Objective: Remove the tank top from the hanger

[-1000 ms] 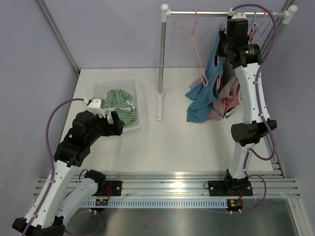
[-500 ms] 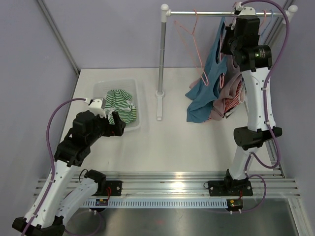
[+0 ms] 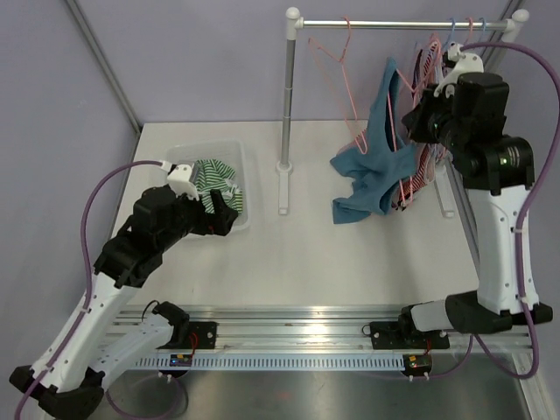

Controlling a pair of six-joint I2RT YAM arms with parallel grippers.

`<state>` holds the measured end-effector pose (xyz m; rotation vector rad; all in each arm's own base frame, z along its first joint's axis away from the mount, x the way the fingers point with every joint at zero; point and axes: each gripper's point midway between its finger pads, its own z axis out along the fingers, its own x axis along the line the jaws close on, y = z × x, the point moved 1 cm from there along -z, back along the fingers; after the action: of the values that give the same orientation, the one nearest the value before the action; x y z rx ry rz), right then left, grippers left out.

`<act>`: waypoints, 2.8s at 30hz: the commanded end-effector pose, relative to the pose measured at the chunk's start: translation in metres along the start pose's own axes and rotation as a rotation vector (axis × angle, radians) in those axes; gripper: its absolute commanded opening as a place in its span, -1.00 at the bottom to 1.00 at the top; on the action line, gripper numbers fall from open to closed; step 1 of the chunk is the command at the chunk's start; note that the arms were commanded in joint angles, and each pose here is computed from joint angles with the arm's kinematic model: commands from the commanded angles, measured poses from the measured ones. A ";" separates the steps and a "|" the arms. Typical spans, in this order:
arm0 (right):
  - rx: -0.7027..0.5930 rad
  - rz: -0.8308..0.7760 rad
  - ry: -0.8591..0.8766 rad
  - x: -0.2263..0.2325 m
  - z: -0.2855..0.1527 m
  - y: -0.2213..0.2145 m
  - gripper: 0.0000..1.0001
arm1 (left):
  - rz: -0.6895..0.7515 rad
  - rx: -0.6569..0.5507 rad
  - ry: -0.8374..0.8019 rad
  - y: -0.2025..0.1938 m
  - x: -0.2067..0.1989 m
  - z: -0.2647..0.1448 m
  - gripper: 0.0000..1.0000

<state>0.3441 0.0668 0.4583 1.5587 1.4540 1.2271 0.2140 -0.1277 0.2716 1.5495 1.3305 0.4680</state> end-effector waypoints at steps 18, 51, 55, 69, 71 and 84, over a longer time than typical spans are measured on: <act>0.030 -0.040 0.403 0.030 -0.199 -0.102 -1.00 | 0.251 -0.378 -0.414 0.168 -0.252 -0.018 0.98; 0.081 -0.090 0.706 0.069 -0.209 -0.118 -1.00 | 0.256 -0.367 0.028 0.141 -0.178 0.055 -1.00; 0.094 -0.101 0.783 0.078 -0.212 -0.122 -1.00 | 0.093 -0.372 0.165 0.154 -0.115 0.051 -1.00; -0.396 0.090 0.911 0.098 -0.193 -0.064 -1.00 | 0.101 -0.259 -0.544 0.097 -0.201 0.006 -1.00; -0.527 0.121 0.940 0.098 -0.196 -0.047 -1.00 | 0.212 -0.223 -0.611 0.060 -0.216 0.006 -1.00; -0.525 0.186 0.392 0.027 -0.140 -0.038 -1.00 | 0.200 -0.065 -0.346 -0.018 -0.181 0.042 -1.00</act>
<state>0.1837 0.1137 0.4930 0.9414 1.1046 2.2094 0.1497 -0.3259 0.2702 1.7384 0.7169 0.1735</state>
